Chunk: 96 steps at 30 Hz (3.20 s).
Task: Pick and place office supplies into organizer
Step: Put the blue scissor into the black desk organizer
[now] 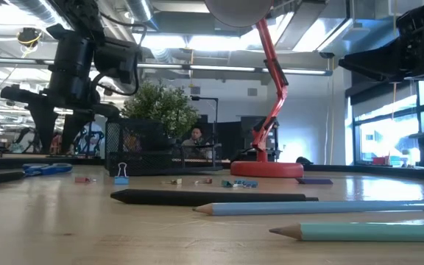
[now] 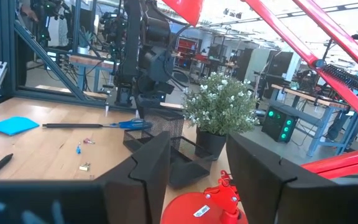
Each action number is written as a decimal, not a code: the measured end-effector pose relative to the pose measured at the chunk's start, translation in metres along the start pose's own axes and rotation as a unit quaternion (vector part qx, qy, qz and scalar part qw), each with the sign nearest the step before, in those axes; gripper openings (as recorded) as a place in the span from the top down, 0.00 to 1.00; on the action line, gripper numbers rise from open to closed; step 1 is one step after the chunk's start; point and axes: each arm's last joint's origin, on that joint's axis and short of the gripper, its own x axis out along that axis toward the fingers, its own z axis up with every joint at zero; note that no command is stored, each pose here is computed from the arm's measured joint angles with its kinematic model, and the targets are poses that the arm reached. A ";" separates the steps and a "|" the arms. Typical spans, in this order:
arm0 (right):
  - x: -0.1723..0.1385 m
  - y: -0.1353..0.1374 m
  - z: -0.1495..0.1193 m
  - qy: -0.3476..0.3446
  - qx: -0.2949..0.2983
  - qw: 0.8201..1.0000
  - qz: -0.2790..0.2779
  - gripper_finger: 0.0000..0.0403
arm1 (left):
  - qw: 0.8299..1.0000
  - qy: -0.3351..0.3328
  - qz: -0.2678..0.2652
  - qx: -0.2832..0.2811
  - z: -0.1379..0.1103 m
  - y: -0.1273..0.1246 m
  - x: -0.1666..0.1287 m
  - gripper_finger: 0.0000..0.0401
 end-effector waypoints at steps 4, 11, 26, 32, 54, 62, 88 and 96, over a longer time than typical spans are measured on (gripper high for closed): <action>0.000 0.000 0.000 0.000 0.000 1.000 0.000 0.60 | 1.000 -0.002 0.000 -0.004 0.000 0.000 0.000 0.68; 0.000 0.000 0.000 0.000 0.000 1.000 0.000 0.60 | 0.999 -0.039 -0.007 0.024 0.002 0.004 -0.004 0.68; 0.000 0.000 -0.001 0.004 0.001 1.000 0.001 0.60 | 0.998 -0.030 -0.048 -0.017 -0.003 0.008 -0.009 0.68; 0.000 0.001 -0.003 0.013 -0.001 1.000 0.003 0.60 | 0.997 -0.005 -0.074 -0.035 -0.012 0.012 0.015 0.68; 0.000 0.000 -0.001 0.007 -0.001 1.000 0.002 0.60 | 0.995 -0.030 -0.097 -0.015 -0.014 0.026 0.009 0.64; 0.000 0.000 -0.001 0.003 0.001 1.000 0.001 0.60 | 0.995 -0.039 -0.086 -0.022 -0.013 0.026 0.011 0.59; 0.000 0.000 -0.001 0.003 0.000 1.000 0.001 0.60 | 0.996 -0.029 -0.058 -0.062 -0.014 0.013 0.026 0.59; 0.000 0.000 -0.001 0.003 0.000 1.000 0.001 0.60 | 0.998 -0.025 -0.027 -0.060 -0.015 0.007 0.035 0.60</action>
